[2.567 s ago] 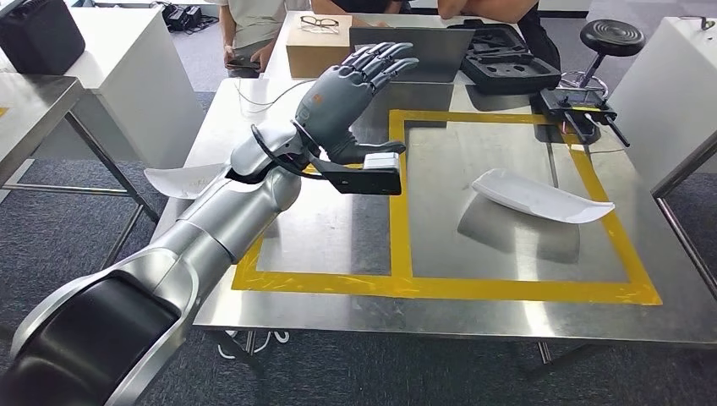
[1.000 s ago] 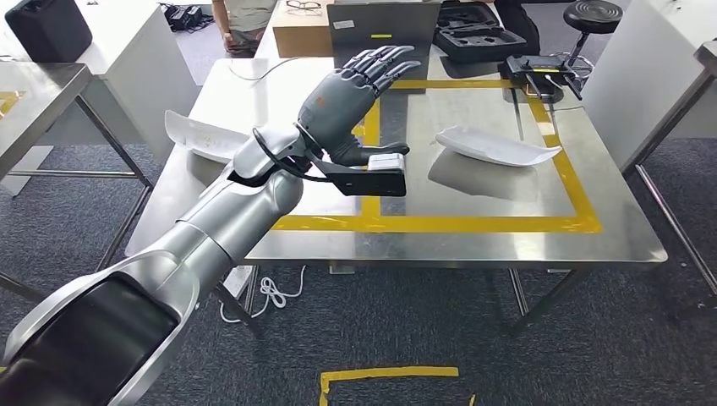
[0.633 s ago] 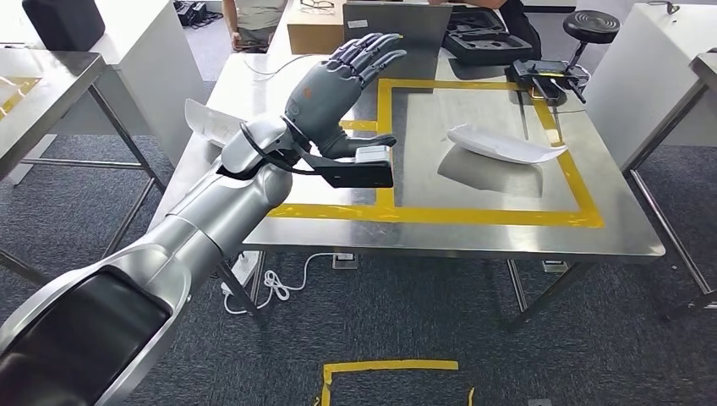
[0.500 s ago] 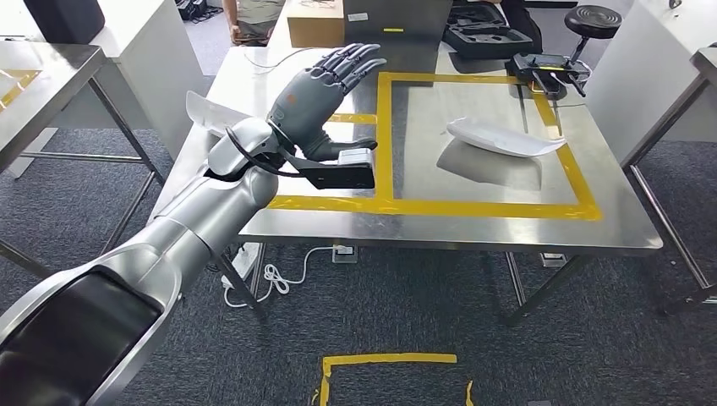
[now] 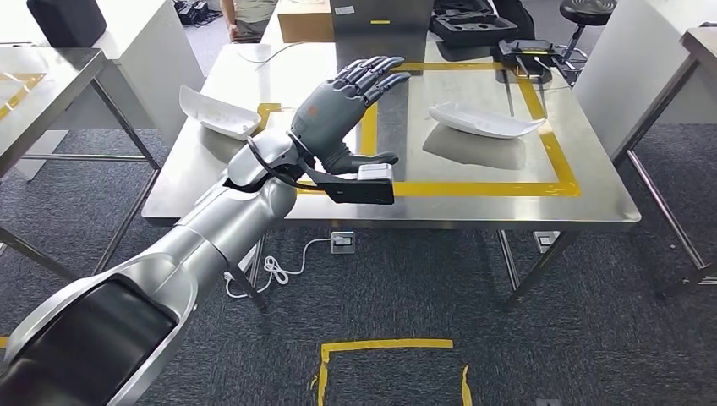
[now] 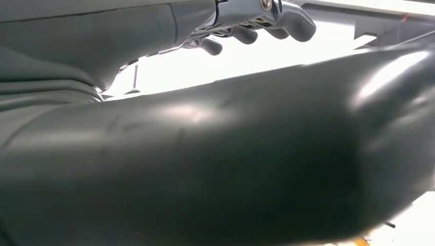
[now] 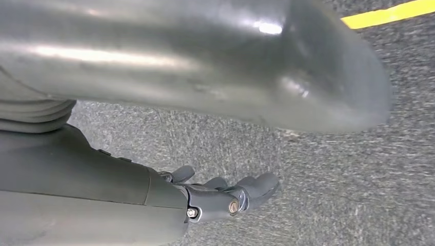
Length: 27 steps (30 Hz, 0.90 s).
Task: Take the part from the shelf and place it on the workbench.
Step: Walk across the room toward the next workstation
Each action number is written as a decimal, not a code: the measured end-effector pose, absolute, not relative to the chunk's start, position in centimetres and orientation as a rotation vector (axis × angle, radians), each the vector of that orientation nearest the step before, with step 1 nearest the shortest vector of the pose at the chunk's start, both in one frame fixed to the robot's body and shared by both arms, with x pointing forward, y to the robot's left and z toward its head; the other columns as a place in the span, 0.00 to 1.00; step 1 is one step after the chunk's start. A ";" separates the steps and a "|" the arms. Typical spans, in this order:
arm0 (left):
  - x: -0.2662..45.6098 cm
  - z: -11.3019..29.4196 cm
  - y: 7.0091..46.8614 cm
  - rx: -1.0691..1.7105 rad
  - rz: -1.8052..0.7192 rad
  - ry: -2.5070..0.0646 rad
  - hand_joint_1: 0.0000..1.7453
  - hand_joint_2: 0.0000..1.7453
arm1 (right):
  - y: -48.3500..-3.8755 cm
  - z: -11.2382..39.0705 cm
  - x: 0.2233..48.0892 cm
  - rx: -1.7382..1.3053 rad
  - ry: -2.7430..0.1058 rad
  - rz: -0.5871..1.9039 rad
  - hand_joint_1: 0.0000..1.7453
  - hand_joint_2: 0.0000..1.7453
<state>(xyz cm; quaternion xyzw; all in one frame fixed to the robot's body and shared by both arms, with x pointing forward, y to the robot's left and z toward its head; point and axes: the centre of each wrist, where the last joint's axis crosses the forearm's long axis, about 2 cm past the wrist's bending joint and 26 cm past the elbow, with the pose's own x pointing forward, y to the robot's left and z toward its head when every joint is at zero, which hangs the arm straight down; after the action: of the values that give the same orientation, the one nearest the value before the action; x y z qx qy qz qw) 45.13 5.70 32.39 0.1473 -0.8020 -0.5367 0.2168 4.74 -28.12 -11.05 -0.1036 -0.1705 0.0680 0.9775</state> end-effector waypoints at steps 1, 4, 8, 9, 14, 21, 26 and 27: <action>45.1 32.5 5.5 0.401 -1.482 -2.227 0.00 0.00 | -28.1 -11.1 4.7 -0.208 -0.344 0.135 0.00 0.00; 44.7 33.1 4.8 0.369 -1.449 -2.246 0.00 0.00 | -28.0 -11.0 4.8 -0.206 -0.345 0.128 0.00 0.00; 44.2 33.7 3.8 0.363 -1.425 -2.238 0.00 0.00 | -27.9 -11.0 4.9 -0.203 -0.346 0.116 0.00 0.00; 44.0 33.8 3.5 0.358 -1.421 -2.237 0.00 0.00 | -27.8 -11.0 4.8 -0.202 -0.343 0.115 0.00 0.00; 43.0 33.8 2.2 0.335 -1.440 -2.223 0.00 0.00 | -28.1 -11.1 4.7 -0.192 -0.333 0.115 0.00 0.00; 42.3 34.2 1.3 0.324 -1.468 -2.252 0.00 0.00 | -28.1 -11.1 4.8 -0.191 -0.333 0.115 0.00 0.00; 42.3 34.3 1.3 0.327 -1.441 -2.239 0.00 0.00 | -28.1 -11.1 4.8 -0.186 -0.334 0.127 0.00 0.00; 42.3 34.2 1.3 0.326 -1.435 -2.239 0.00 0.00 | -28.2 -11.1 4.8 -0.185 -0.336 0.129 0.00 0.00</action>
<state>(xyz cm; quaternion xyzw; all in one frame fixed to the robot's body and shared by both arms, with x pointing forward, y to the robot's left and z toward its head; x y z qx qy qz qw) 42.28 1.29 34.23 0.1186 -0.8135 -0.5213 0.2288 4.77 -28.18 -11.06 -0.0918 -0.1670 0.0640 0.9796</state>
